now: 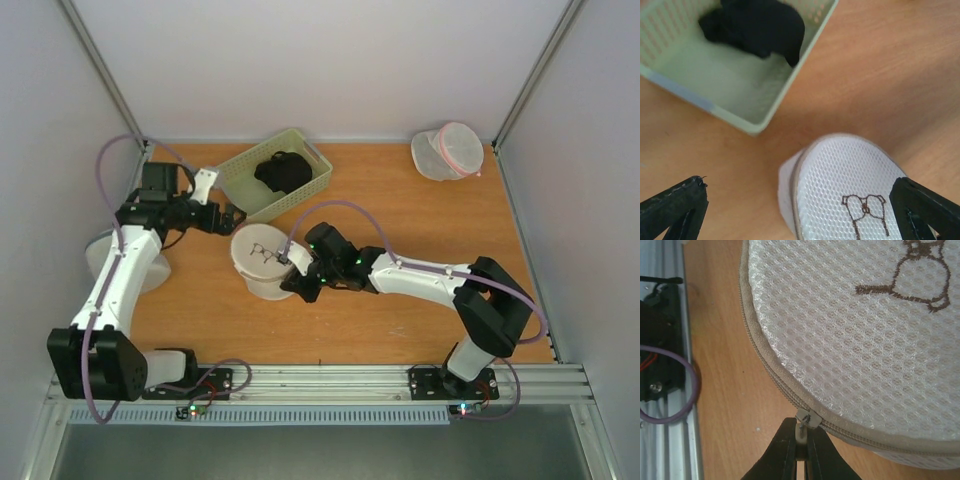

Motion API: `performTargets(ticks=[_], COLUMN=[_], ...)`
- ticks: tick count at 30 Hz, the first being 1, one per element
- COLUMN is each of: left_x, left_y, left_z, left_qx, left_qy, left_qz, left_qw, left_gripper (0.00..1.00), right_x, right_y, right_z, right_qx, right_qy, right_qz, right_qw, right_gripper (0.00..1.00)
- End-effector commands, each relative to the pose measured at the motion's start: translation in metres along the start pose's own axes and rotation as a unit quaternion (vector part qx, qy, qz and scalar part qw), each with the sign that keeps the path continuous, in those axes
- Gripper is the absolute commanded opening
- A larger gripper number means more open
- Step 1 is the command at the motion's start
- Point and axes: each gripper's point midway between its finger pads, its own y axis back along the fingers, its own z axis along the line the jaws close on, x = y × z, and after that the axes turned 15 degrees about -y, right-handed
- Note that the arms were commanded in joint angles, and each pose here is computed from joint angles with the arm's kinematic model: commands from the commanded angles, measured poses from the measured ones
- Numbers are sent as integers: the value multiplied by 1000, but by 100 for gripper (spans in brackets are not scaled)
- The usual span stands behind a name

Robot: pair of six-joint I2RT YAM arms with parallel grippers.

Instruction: Unzip the laundry bag and remove the bra

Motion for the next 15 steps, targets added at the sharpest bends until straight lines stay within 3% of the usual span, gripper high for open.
performTargets(ticks=[1,3,8,15], left_x=[-34,-31,6,43], left_y=[32,42,54,-1], left_z=[-1,-41,-135,-128], left_qx=[-18,68,241,192], left_qy=[-88,-146,-245,-345], left_qz=[-27,-29,6,103], left_qw=[996,987,939,913], left_gripper=[99,97,75,50], right_x=[-24,-27,-29,-30], right_y=[5,6,6,4], right_z=[16,16,17,16], right_qx=[-60,-72,-105,-118], right_qy=[-15,-22,-34,-48], right_qz=[-22,-20,-12,-6], right_qw=[998,997,994,992], right_gripper=[1,1,1,1])
